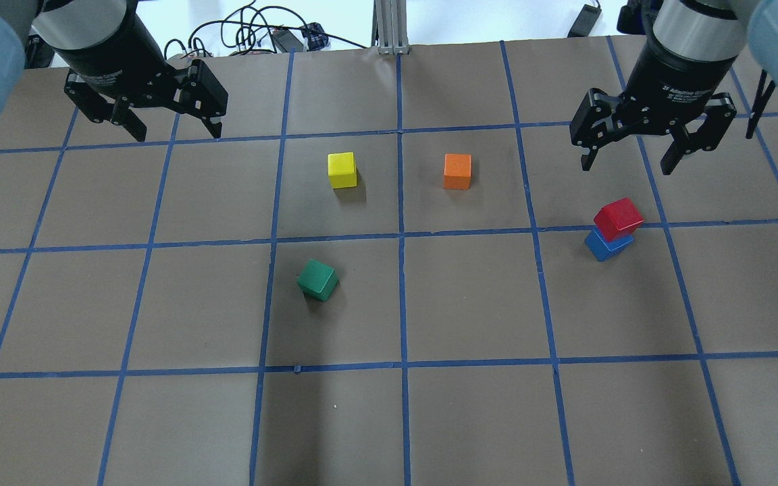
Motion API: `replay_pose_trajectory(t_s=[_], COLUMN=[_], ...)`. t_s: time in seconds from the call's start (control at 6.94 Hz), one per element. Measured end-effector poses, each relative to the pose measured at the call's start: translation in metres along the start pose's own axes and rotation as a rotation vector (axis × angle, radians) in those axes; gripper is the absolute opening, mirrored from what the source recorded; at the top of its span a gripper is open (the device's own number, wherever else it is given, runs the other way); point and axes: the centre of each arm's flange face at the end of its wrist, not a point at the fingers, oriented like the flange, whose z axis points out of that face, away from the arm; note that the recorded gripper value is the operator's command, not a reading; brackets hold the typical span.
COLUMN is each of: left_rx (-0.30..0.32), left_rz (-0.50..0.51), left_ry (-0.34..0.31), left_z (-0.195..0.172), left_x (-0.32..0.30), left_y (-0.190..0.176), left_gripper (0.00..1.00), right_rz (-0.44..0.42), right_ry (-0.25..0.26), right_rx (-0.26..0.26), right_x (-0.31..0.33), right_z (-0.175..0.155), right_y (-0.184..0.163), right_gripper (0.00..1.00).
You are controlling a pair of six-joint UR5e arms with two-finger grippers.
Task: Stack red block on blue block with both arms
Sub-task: 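Open the right gripper and raise it away from the stack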
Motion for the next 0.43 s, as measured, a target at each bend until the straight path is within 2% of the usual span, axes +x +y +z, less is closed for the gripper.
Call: replay_pose_trajectory(t_s=[0.43], left_rx=[0.001], left_rz=[0.001], left_ry=[0.000], left_z=[-0.0003], left_x=[0.0000], left_y=[-0.0001], left_gripper=[1.00], right_rz=[-0.001], right_ry=[-0.008], right_rx=[0.000], right_x=[-0.0014], right_z=[-0.0002], right_y=[0.0010], right_gripper=[1.00])
